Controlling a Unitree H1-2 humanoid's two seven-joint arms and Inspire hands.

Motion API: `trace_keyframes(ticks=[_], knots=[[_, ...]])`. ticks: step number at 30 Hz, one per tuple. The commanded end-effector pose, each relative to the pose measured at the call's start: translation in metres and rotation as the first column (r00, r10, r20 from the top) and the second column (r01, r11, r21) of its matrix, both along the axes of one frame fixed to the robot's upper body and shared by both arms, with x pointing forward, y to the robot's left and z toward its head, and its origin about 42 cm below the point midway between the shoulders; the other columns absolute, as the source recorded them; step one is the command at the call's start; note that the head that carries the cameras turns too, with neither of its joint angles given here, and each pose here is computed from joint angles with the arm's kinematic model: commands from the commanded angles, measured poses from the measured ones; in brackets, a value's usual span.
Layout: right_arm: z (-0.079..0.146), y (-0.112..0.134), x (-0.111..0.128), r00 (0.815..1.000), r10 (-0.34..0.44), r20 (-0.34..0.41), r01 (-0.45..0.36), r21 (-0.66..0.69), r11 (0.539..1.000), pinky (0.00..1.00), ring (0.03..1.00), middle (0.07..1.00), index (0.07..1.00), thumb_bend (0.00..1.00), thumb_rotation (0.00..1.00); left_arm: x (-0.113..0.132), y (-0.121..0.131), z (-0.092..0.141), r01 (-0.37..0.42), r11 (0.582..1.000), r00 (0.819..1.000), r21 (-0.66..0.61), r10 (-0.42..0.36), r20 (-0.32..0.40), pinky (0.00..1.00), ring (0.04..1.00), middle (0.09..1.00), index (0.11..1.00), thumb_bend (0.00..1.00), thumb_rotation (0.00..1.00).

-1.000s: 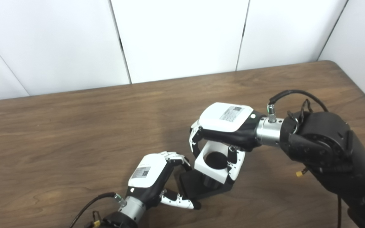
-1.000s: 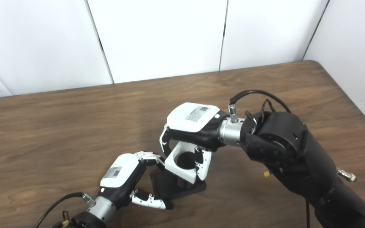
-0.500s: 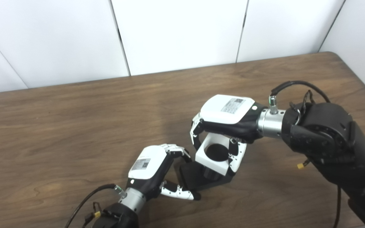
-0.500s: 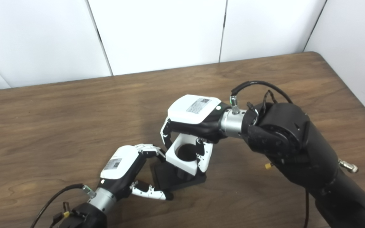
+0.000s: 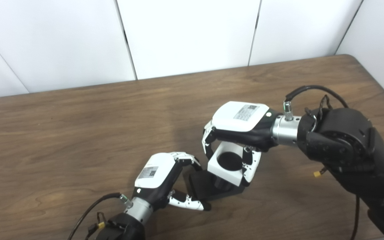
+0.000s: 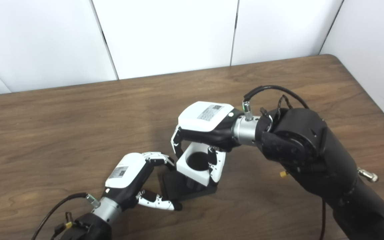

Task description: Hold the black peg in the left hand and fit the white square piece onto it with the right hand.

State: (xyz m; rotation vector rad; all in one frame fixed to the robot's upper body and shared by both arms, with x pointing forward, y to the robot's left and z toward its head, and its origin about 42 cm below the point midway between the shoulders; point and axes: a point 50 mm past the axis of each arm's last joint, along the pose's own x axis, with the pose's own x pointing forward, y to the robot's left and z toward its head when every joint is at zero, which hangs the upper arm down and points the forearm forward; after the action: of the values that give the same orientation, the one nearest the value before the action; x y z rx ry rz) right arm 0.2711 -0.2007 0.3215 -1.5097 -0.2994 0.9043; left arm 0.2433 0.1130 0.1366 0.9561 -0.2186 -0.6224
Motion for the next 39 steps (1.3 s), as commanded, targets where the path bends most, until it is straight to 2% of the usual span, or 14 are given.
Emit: trace_keyframes(ticks=[1,31,32,33,36,39], knots=[[0.011,-0.001,0.0,0.999,0.0,0.051,0.0,0.005,1.0,0.81,0.841,0.741,0.483,0.52,0.13,-0.005,0.002,-0.007,0.026,0.999,0.998,0.026,-0.025,-0.063,0.8,0.823,0.758,0.488,0.51,0.04],[-0.006,-0.004,0.0,0.999,-0.051,0.006,0.051,0.025,0.998,0.8,0.83,0.747,0.493,0.52,0.15,-0.005,0.002,-0.003,0.029,0.999,0.998,0.024,-0.027,-0.058,0.79,0.822,0.756,0.488,0.51,0.04],[-0.006,-0.004,0.0,0.999,-0.052,0.004,0.052,0.023,0.998,0.8,0.831,0.748,0.56,0.71,0.2,-0.005,0.002,-0.003,0.028,0.999,0.998,0.026,-0.026,-0.06,0.79,0.821,0.756,0.488,0.51,0.04],[-0.006,-0.005,0.0,0.999,-0.054,0.004,0.054,0.021,0.998,0.8,0.831,0.749,0.604,0.83,0.24,-0.005,0.002,-0.003,0.027,0.999,0.998,0.026,-0.025,-0.062,0.79,0.824,0.757,0.488,0.51,0.04],[-0.005,-0.005,0.001,0.998,-0.055,0.004,0.055,0.016,0.998,0.8,0.835,0.753,0.632,0.95,0.33,-0.005,0.001,-0.002,0.027,0.999,0.998,0.028,-0.025,-0.065,0.79,0.827,0.76,0.488,0.51,0.04],[-0.004,-0.006,0.001,0.998,-0.055,0.006,0.055,0.013,0.998,0.8,0.836,0.755,0.633,0.99,0.38,-0.005,0.001,-0.002,0.028,0.999,0.998,0.029,-0.026,-0.065,0.79,0.827,0.76,0.488,0.51,0.04]])
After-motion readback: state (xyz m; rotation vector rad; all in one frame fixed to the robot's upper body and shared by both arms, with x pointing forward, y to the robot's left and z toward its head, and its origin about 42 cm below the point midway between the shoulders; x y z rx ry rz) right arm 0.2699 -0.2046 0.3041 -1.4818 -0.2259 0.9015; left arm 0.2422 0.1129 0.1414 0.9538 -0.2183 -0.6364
